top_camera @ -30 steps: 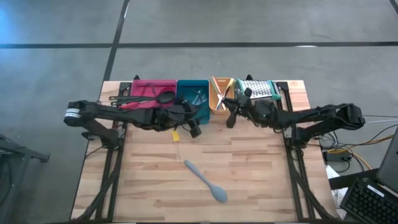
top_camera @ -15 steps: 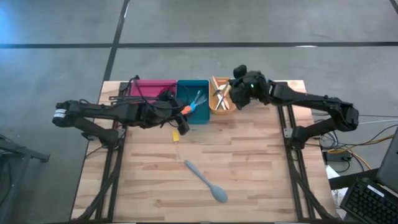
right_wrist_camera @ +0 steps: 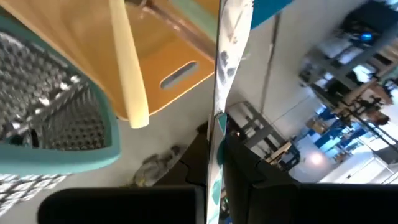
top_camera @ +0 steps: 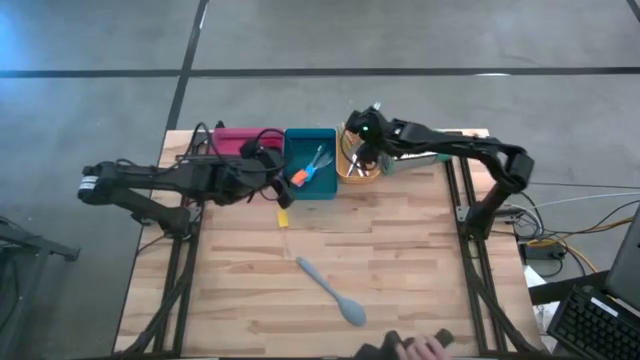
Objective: Pick & Place Kitchen Items
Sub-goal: Put the blue knife into the yellow bin
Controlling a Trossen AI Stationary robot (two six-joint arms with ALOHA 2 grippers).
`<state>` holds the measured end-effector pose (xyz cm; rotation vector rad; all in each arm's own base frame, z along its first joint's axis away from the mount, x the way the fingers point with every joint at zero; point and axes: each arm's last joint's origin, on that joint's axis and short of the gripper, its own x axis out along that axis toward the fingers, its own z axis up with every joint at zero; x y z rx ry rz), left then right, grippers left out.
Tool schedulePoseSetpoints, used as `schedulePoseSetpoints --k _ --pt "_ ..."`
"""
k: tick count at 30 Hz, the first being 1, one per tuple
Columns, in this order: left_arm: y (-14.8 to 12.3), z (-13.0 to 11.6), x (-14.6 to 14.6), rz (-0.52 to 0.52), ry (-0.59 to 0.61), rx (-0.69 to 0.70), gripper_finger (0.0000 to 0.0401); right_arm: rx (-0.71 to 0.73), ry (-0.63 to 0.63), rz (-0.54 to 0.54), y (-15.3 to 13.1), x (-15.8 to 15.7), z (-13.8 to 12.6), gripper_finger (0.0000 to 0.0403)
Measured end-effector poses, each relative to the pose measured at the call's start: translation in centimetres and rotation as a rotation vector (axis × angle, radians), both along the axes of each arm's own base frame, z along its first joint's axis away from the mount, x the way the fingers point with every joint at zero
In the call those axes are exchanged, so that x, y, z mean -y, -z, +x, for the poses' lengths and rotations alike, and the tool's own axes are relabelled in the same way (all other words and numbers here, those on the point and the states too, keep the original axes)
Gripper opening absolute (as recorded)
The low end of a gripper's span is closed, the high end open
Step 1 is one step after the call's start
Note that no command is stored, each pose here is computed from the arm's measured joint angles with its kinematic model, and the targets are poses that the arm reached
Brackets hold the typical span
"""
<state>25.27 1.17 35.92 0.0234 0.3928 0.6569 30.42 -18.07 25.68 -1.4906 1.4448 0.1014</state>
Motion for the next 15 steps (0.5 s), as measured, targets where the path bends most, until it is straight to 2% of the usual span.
schedulePoseSetpoints --k 6,11,15 --pt "0.1 -0.6 -0.1 0.022 -0.040 -0.035 0.0197 -0.142 0.017 -0.028 3.0 1.5 2.1 0.0015" --pt "0.2 -1.0 -0.1 0.022 -0.046 -0.061 0.0197 -0.271 0.016 -0.060 5.1 2.1 2.9 0.0014" --pt "0.3 -1.1 -0.2 0.028 -0.064 -0.077 0.0197 -0.296 0.000 -0.062 5.7 2.2 3.1 0.0014"
